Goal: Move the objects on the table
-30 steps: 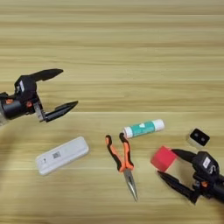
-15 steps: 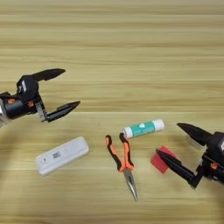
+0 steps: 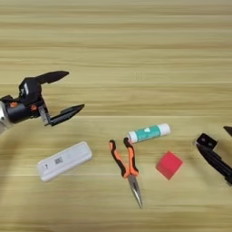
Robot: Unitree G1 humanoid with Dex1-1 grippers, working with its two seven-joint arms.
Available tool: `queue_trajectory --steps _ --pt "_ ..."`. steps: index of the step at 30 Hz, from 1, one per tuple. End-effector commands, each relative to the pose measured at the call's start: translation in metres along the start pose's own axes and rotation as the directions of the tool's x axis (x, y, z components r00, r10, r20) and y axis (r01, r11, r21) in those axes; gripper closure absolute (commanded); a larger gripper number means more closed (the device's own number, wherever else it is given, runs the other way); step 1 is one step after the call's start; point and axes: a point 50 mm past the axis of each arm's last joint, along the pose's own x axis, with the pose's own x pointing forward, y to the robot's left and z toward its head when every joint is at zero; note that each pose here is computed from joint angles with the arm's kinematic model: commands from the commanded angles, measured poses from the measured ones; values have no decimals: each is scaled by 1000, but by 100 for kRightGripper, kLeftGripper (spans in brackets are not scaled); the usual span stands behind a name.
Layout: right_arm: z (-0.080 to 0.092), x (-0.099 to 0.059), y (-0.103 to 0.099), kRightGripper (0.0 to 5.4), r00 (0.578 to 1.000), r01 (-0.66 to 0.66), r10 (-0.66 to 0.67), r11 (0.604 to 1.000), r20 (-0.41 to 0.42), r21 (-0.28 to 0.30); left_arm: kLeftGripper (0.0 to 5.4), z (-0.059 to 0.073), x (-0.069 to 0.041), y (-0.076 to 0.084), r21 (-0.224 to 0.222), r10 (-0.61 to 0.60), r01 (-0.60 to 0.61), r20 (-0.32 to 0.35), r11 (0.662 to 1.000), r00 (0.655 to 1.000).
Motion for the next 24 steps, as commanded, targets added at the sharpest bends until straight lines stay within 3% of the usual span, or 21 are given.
queue_trajectory --steps 1,7,14,24 --pt "-2 -8 -11 1 997 4 -7 999 -72 -47 0 3 1 2 17 -7 6 10 1000 1000" --pt "-14 -12 -23 1 988 31 -40 998 -147 -60 0 3 2 1 16 -9 8 15 1000 1000" --pt "-21 6 -37 1 979 59 -80 992 -186 -114 0 3 0 1 16 -12 12 14 1000 1000" --pt "-33 22 -44 1 971 45 -67 994 -229 -100 0 4 -1 1 16 -12 12 21 1000 1000"
